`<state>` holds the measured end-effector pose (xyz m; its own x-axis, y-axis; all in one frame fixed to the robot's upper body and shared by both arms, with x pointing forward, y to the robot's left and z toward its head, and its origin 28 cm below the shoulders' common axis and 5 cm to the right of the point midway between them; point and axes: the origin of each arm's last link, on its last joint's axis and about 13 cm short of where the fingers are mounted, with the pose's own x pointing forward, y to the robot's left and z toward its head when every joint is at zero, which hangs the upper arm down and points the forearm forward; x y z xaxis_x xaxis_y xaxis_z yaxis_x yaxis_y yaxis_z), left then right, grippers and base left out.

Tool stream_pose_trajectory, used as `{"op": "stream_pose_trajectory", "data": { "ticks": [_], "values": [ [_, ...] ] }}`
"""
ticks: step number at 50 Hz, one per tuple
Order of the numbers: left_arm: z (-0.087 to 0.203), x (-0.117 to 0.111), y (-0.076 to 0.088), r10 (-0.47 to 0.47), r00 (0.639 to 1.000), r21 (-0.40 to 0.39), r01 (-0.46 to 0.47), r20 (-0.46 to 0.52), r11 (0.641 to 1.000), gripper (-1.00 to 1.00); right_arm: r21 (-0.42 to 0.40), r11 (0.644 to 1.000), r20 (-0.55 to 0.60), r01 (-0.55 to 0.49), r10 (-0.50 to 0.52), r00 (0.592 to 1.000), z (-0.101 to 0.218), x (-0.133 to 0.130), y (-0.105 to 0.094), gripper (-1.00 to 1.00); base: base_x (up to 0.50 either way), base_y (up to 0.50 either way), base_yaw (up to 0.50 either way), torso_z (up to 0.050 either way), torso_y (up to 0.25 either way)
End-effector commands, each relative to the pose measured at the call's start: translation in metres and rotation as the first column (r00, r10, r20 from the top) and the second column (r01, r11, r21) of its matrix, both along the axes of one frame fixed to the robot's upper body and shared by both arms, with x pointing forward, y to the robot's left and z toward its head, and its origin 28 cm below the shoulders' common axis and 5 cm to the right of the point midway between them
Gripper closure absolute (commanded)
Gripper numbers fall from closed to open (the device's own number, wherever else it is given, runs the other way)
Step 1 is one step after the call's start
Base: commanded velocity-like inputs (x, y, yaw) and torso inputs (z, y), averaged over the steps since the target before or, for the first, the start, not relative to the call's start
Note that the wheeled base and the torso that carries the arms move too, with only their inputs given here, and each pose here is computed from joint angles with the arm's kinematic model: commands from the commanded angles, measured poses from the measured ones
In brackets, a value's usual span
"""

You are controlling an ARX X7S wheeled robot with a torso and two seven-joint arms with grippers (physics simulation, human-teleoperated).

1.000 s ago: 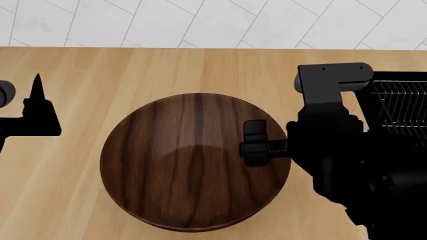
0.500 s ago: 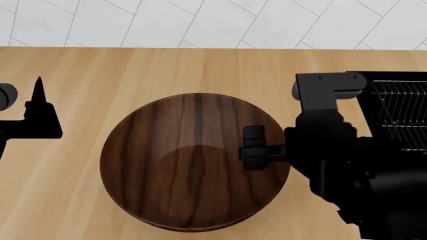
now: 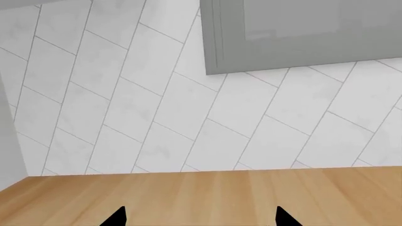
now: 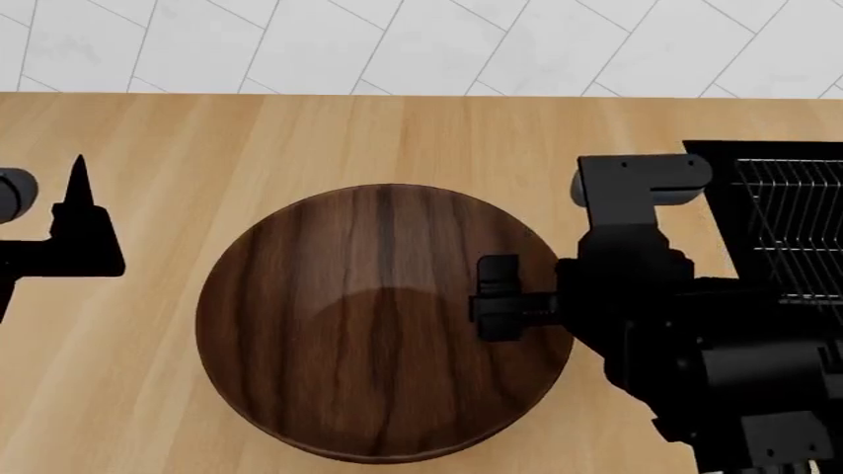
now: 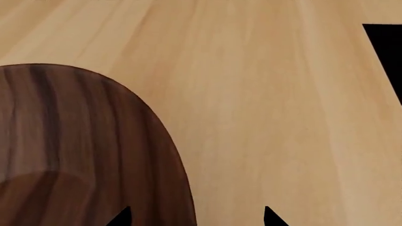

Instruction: Move the fresh-baked cupcake off the tray onto the counter, and place the bowl used for mixing into the sink.

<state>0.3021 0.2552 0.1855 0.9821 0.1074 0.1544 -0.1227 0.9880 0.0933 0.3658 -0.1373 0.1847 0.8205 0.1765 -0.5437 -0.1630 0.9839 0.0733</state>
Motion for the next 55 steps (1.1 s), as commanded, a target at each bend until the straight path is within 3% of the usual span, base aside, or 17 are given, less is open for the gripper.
{"op": "stream_pose_trajectory", "data": {
  "ticks": [1, 9, 10, 21, 31, 55],
  "values": [
    [-0.002, 0.001, 0.000, -0.001, 1.000, 0.000, 0.001, -0.004, 1.000, -1.00, 0.017, 1.000, -0.016, -0.017, 0.018, 1.000, -0.009, 0.002, 0.003, -1.00, 0.00, 0.00, 0.00, 0.000, 0.000],
    [-0.003, 0.001, 0.000, -0.001, 1.000, 0.001, 0.001, -0.006, 1.000, -1.00, 0.020, 1.000, -0.020, -0.023, 0.024, 1.000, -0.014, 0.003, 0.004, -1.00, 0.00, 0.00, 0.00, 0.000, 0.000],
    [-0.003, 0.001, 0.000, -0.001, 1.000, 0.000, 0.001, -0.006, 1.000, -1.00, 0.013, 1.000, -0.012, -0.023, 0.023, 1.000, -0.013, 0.003, 0.004, 1.00, 0.00, 0.00, 0.00, 0.000, 0.000],
    [-0.004, 0.001, 0.000, 0.000, 1.000, 0.000, 0.000, -0.008, 1.000, -1.00, 0.019, 0.999, 0.020, -0.046, 0.045, 0.999, -0.009, 0.000, 0.004, 1.00, 0.00, 0.00, 0.00, 0.000, 0.000],
    [-0.004, 0.001, 0.000, -0.002, 1.000, 0.000, 0.002, -0.010, 1.000, -1.00, 0.059, 0.998, 0.061, 0.001, -0.004, 0.998, 0.002, -0.002, -0.001, 1.00, 0.00, 0.00, 0.00, 0.000, 0.000],
    [0.008, -0.004, -0.004, -0.006, 1.000, 0.015, 0.005, 0.011, 1.000, -1.00, 0.228, 0.971, 0.184, 0.066, -0.110, 0.977, 0.046, -0.028, -0.017, 1.00, 0.00, 0.00, 0.00, 0.000, 0.000]
  ]
}}
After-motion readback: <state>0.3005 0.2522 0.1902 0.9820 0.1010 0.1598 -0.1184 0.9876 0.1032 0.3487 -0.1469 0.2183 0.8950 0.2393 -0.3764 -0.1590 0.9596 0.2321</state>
